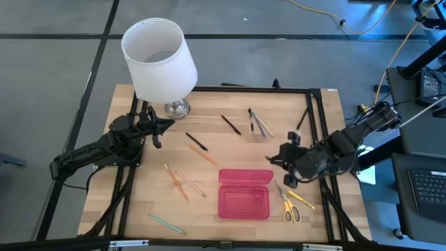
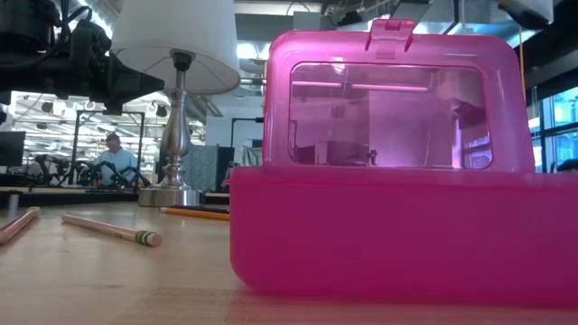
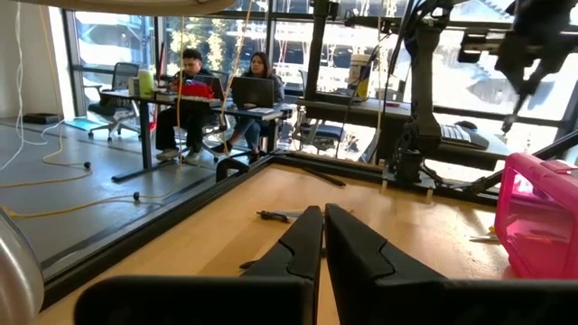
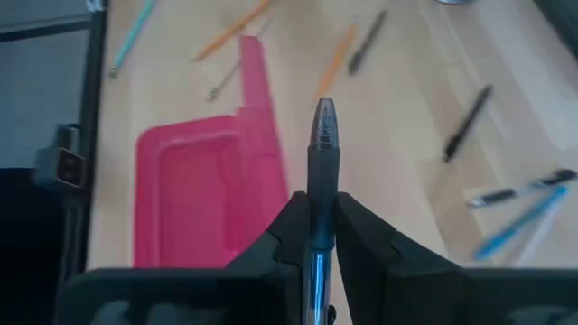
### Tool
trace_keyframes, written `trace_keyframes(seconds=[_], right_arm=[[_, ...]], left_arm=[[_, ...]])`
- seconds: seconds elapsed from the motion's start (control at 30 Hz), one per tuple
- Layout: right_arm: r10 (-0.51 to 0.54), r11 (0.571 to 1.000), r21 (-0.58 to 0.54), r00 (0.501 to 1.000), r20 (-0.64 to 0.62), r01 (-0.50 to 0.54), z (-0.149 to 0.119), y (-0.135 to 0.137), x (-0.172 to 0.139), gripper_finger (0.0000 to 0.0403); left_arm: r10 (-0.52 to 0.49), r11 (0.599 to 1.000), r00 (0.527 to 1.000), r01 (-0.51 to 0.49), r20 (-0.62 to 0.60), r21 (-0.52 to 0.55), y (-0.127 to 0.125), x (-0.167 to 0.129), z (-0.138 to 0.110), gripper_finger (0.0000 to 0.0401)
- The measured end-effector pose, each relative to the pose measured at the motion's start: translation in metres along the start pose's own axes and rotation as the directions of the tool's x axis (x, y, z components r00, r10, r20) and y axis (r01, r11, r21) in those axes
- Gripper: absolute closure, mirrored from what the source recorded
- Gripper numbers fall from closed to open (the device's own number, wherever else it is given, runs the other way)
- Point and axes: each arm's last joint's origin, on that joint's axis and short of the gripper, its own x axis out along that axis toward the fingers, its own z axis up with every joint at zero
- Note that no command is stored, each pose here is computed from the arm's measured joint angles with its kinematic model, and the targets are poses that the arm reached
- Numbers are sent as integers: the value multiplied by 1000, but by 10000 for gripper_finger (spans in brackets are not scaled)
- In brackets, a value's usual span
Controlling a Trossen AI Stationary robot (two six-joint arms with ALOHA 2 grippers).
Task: Pick & place school supplies into a supply box
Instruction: Put the transparent pen into the pink supply box
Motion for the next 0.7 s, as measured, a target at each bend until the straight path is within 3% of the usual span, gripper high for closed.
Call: trace_keyframes(seconds=[0.33, 0.7], right_arm=[[174, 976, -131, 985, 7, -171, 2, 51, 38, 358], [188, 973, -129, 982, -19, -189, -6, 81, 80, 358]], left_arm=[[0, 1000, 1000, 0, -1, -1, 0, 0, 0, 390], [0, 1000, 1000, 0, -1, -1, 0, 0, 0, 389]])
